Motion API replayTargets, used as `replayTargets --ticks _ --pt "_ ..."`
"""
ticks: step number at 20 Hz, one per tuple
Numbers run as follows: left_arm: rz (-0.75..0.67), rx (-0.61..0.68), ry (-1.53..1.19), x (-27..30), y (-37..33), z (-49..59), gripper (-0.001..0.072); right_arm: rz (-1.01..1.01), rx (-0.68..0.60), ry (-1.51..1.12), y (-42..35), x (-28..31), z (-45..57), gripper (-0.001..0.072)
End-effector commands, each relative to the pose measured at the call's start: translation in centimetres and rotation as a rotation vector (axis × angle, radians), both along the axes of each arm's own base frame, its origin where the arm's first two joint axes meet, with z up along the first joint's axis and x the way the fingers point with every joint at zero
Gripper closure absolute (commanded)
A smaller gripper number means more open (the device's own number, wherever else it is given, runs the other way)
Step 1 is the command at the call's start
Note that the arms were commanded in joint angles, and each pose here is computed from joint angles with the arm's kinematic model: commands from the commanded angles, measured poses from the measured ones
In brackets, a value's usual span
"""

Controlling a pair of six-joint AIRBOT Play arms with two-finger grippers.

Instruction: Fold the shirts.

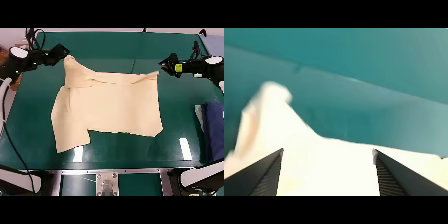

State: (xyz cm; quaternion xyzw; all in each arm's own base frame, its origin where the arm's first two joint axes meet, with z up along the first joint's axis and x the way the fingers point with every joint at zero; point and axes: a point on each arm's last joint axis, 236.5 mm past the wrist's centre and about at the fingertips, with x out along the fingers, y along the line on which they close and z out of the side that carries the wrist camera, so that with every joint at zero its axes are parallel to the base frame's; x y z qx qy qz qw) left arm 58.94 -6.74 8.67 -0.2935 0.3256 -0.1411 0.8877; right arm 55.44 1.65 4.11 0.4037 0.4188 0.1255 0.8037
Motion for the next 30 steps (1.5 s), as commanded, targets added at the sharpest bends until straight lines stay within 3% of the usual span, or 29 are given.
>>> replayTargets --ticks 1,6,11,14,19,20,21,22,23,24,25,30 --pt "0.016 -0.094 0.158 -3.0 4.3 -0.4 0.0068 0.082 0.032 0.100 -1.8 -3.7 -0.6 0.0355" --pt "0.027 -0.134 0.408 -13.0 13.9 -1.9 0.0069 0.065 0.058 0.206 -3.8 -12.3 -2.7 0.0358" --pt "0.020 -0.120 0.796 -25.1 13.8 -12.8 0.0070 -0.031 0.058 0.245 -1.9 -22.8 -5.5 0.0389" --pt "0.023 -0.227 0.821 -27.1 10.8 -17.1 0.0069 -0.083 0.016 0.233 -0.7 -26.2 -7.6 0.0390" --pt "0.029 -0.351 0.791 -26.2 8.7 -19.7 0.0070 -0.091 0.063 0.321 1.0 -29.1 -10.8 0.0388" --pt "-0.010 -0.400 0.775 -25.7 7.3 -19.3 0.0103 -0.090 0.064 0.323 1.0 -29.2 -10.8 0.0388" --pt "-0.060 -0.415 0.765 -25.6 6.1 -19.0 0.0244 -0.094 0.062 0.321 1.0 -29.1 -10.8 0.0387" --pt "-0.103 -0.410 0.767 -25.9 5.2 -18.8 0.0328 -0.098 0.059 0.319 0.9 -29.0 -10.9 0.0387" --pt "-0.136 -0.407 0.773 -26.2 4.5 -18.6 0.0363 -0.102 0.056 0.318 0.8 -29.0 -10.9 0.0387" --pt "-0.143 -0.410 0.773 -26.3 4.4 -18.5 0.0563 -0.110 0.058 0.320 0.7 -28.9 -10.9 0.0387" --pt "-0.139 -0.402 0.765 -26.1 4.7 -18.6 0.0686 -0.109 0.057 0.320 0.7 -28.9 -10.9 0.0386" --pt "-0.135 -0.357 0.714 -24.3 5.9 -17.6 0.0687 -0.090 0.082 0.446 1.4 -31.3 -11.7 0.0376"
